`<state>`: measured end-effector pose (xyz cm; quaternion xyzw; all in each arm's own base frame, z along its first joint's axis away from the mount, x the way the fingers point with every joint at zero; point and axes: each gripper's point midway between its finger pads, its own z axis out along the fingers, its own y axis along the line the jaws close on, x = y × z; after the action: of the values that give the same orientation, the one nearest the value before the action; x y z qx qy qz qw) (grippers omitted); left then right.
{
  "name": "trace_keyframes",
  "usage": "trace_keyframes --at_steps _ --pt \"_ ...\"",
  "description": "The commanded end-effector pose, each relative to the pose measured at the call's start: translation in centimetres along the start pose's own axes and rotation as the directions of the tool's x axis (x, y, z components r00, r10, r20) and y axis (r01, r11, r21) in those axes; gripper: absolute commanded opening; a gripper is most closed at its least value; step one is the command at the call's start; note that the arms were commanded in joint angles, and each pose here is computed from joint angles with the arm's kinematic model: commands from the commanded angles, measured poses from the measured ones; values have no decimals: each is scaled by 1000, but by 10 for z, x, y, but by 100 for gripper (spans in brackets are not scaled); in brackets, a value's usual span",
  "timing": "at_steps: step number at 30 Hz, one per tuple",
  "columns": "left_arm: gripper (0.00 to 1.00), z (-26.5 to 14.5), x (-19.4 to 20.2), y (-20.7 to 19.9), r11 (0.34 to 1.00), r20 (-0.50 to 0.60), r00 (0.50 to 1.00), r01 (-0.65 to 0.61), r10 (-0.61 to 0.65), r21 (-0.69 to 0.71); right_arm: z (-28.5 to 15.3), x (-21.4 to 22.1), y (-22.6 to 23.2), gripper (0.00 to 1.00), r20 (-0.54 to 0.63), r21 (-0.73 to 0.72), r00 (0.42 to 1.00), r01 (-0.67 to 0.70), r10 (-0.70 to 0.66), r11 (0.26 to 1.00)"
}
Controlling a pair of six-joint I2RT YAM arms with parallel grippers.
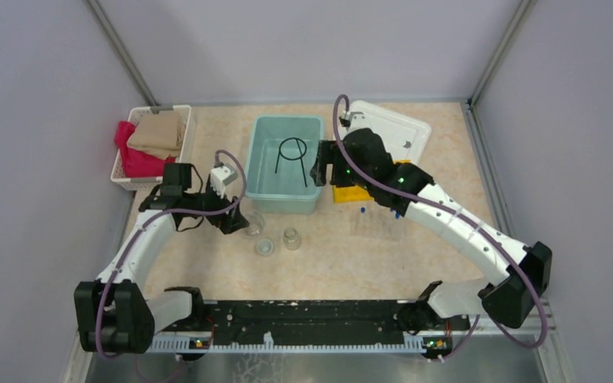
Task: Organize the chemistry lab equipment
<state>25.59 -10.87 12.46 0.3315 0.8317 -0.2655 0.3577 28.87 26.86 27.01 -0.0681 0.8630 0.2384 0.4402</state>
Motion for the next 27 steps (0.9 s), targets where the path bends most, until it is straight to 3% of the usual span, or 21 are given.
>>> trace_keyframes --at_steps 1,12,27 --pt "94 16 -7 -5 990 32 990 -137 137 -16 -20 -7 -13 77 80 30 995 -64 61 998" --pt "81 38 0 9 987 13 989 -144 145 -69 -34 8 -24 76 69 48 992 -110 106 993" --pt "61 48 17 -1 993 -10 993 -119 119 -3 -32 15 -28 74 58 57 991 -128 124 990"
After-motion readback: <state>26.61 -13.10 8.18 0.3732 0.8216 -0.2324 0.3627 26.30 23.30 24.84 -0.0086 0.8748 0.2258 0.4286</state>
